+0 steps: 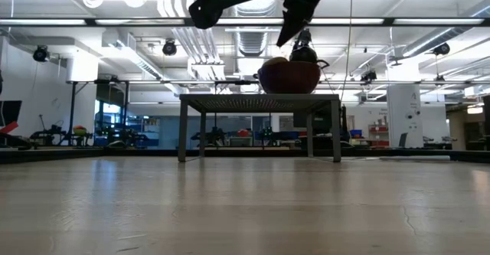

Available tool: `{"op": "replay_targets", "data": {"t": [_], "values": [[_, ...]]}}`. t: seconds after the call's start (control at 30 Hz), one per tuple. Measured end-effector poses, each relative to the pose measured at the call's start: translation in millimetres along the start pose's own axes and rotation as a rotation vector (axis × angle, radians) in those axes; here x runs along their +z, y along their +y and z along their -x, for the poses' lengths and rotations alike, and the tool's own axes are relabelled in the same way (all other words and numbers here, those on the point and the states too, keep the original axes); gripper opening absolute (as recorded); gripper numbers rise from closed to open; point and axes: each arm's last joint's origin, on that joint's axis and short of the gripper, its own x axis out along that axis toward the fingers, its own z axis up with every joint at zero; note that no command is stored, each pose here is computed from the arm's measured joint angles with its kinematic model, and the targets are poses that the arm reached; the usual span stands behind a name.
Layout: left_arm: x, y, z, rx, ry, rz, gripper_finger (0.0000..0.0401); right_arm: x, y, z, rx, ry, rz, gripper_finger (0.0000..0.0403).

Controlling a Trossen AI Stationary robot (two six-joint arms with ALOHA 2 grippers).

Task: Pick & Place Fruit
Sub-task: Put the table knife on the shelf

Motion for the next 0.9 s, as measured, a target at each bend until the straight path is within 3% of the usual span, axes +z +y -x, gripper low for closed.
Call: {"op": "replay_targets", "data": {"t": [0.27, 0.57, 0.9], "values": [[-3, 2, 0, 0.018, 0.037, -0.008, 0.0313, -10, -3, 41, -0.01, -0.019, -0.02, 0.0159], [-9, 5, -1, 0.043, 0.083, -0.057, 0.0312, -54, 4, 100, 0.023, 0.089, -0.169, 0.0156], [-18, 9, -1, 0.084, 0.172, -0.048, 0.0312, -124, 31, 101, 0.05, 0.261, -0.295, 0.017]]}}
